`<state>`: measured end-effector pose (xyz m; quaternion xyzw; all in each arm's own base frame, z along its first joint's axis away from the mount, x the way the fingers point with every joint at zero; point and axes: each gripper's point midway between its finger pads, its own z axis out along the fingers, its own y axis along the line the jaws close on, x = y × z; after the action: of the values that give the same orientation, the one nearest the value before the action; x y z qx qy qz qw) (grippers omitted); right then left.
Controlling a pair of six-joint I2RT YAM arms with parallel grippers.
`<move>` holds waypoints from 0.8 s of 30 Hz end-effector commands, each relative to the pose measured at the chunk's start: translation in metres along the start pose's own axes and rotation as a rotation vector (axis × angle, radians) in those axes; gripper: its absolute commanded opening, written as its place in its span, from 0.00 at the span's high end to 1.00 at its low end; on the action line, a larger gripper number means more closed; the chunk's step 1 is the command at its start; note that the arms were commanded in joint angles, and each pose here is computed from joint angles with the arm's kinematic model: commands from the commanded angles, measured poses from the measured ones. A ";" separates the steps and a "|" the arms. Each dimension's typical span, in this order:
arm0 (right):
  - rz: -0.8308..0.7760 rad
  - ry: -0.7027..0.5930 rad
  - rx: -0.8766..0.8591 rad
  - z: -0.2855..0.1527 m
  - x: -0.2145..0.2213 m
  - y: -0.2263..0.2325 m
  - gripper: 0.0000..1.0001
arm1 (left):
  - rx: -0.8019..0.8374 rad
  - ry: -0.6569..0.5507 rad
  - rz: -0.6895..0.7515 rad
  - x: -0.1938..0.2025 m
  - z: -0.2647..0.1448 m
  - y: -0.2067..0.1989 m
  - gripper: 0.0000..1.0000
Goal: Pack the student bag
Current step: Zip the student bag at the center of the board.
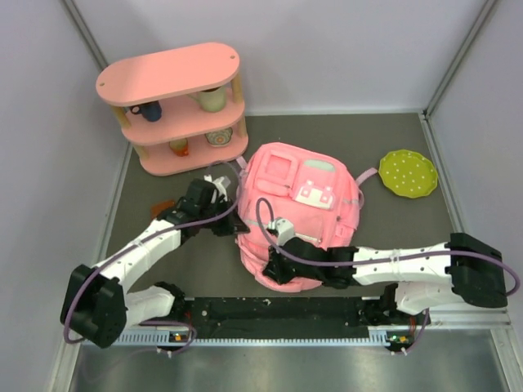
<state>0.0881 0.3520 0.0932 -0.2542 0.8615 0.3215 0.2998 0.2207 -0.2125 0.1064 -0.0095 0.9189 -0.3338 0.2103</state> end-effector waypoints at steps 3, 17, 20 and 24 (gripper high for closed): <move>0.075 0.032 0.049 -0.024 0.033 -0.043 1.00 | -0.098 -0.247 0.052 -0.059 -0.037 0.038 1.00; 0.103 0.034 -0.132 0.012 0.009 0.014 1.00 | 0.073 -0.198 -0.029 -0.028 -0.047 0.014 0.01; 0.151 0.024 -0.164 0.025 0.004 0.026 1.00 | 0.065 -0.188 -0.086 -0.004 -0.054 0.021 0.01; 0.175 -0.017 -0.202 0.032 -0.012 0.040 1.00 | 0.097 -0.168 -0.204 0.036 -0.056 0.030 0.01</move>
<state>0.0780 0.3657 0.0593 -0.2215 0.8734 0.3656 0.2332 0.1977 -0.1640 0.1358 -0.0648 0.8731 -0.3855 0.2912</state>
